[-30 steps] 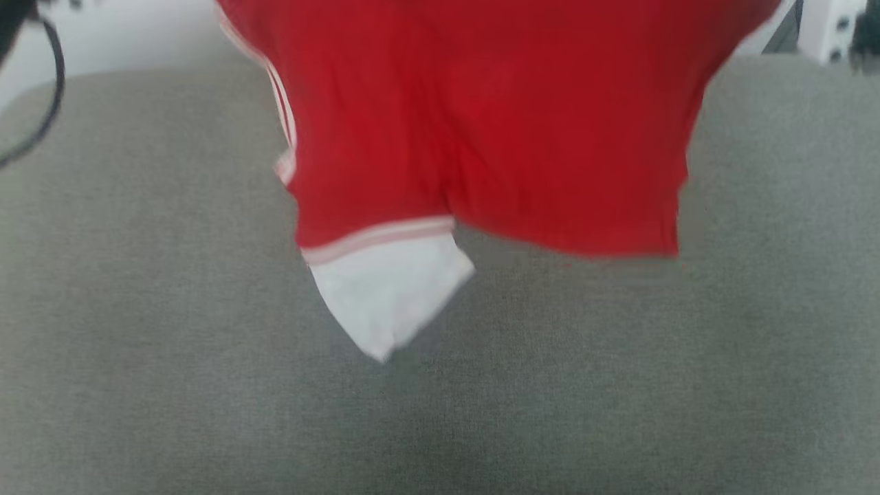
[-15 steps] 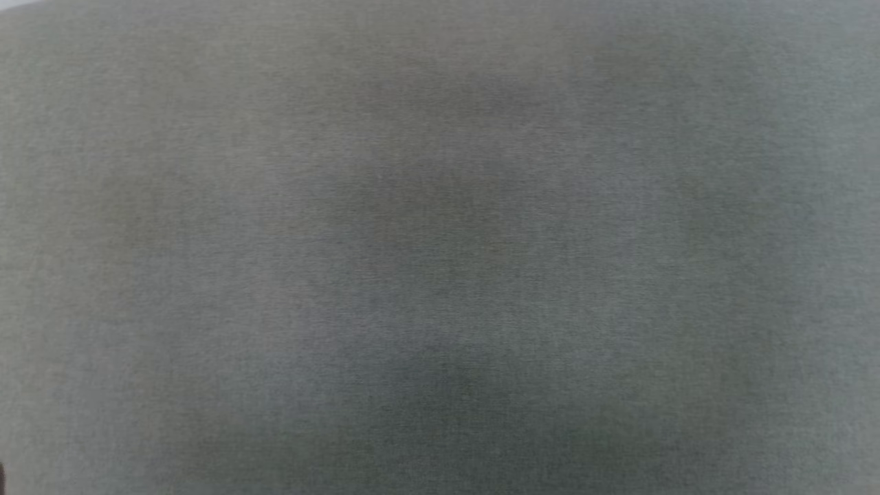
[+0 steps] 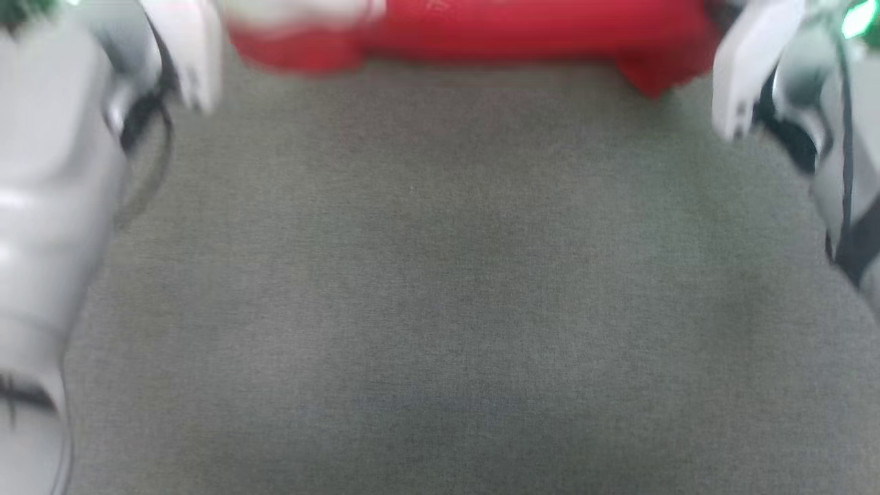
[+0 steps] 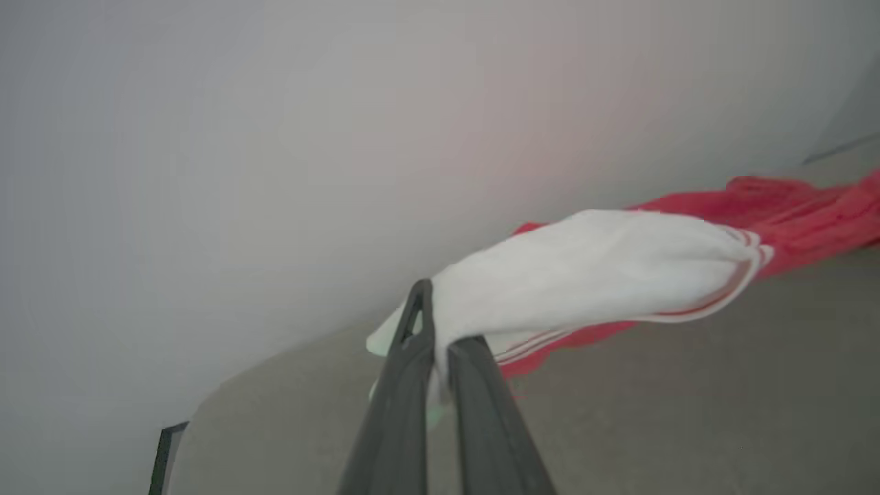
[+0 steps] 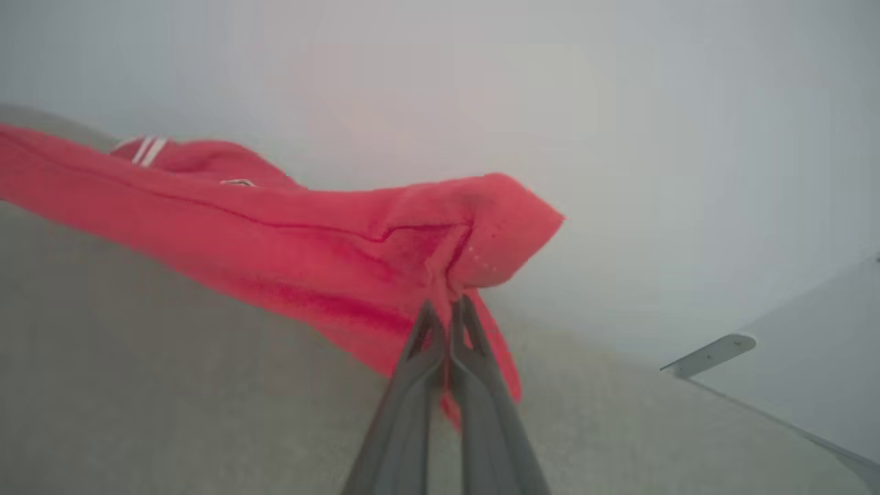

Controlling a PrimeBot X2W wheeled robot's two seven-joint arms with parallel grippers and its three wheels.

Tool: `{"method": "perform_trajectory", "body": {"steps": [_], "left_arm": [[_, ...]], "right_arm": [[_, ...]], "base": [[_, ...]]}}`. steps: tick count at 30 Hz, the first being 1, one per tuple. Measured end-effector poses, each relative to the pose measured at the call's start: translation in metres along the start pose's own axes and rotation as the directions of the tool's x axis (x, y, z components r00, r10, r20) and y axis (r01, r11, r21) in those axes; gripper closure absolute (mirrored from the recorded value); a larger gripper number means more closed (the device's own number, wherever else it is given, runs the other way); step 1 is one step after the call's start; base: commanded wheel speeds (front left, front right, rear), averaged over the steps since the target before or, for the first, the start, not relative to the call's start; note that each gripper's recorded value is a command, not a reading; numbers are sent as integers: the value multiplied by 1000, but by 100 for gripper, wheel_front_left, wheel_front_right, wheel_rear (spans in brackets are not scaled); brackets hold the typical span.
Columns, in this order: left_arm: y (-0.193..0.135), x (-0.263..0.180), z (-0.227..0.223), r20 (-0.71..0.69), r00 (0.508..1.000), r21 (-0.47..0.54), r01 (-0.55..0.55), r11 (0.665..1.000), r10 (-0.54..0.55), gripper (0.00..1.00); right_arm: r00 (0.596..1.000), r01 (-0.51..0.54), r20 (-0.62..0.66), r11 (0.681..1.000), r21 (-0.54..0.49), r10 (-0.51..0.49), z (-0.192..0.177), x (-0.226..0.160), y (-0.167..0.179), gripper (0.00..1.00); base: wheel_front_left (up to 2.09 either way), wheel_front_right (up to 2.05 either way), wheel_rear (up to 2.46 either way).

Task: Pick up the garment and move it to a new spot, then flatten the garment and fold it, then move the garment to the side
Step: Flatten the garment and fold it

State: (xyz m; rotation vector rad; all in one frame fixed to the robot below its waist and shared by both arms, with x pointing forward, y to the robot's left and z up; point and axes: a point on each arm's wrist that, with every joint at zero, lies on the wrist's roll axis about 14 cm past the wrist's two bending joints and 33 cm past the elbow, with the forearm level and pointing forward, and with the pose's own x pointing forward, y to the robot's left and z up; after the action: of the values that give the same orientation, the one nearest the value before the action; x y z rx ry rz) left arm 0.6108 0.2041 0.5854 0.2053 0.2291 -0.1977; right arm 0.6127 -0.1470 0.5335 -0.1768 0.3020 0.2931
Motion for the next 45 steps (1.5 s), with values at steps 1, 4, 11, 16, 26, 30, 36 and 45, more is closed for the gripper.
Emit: {"method": "perform_trajectory", "body": {"steps": [1, 4, 11, 16, 26, 30, 36, 45], "left_arm": [[-3, -5, -17, -51, 999, -22, 14, 1000, -15, 100], [-5, -26, -58, -171, 984, -65, 36, 997, -47, 100], [-16, -83, -137, -374, 921, -160, 56, 986, -113, 100], [-32, -135, -181, -489, 862, -211, 32, 977, -134, 100], [-79, -233, -230, -634, 750, -315, -29, 949, -188, 100], [-96, -260, -242, -666, 713, -364, -56, 930, -218, 100], [-101, -275, -244, -674, 706, -376, -77, 923, -216, 100], [-52, -221, -172, -482, 872, -181, 2, 984, -90, 100]], "right_arm": [[999, -18, -32, 1000, 15, 18, -11, -4, 4, 100], [991, -65, -113, 997, 33, 68, -39, -18, 12, 100], [953, -166, -243, 982, 90, 184, -96, -59, 29, 100], [914, -226, -318, 967, 118, 252, -130, -93, 38, 100], [804, -282, -487, 940, 191, 340, -192, -159, 54, 100], [755, -296, -534, 924, 242, 382, -208, -184, 62, 100], [715, -290, -562, 908, 303, 416, -218, -211, 69, 100], [820, -265, -436, 920, 287, 372, -177, -190, 59, 100]], "base": [[0, 0, 0], [0, 0, 0], [0, 0, 0], [0, 0, 0], [0, 0, 0], [0, 0, 0], [0, 0, 0], [0, 0, 0]]}}
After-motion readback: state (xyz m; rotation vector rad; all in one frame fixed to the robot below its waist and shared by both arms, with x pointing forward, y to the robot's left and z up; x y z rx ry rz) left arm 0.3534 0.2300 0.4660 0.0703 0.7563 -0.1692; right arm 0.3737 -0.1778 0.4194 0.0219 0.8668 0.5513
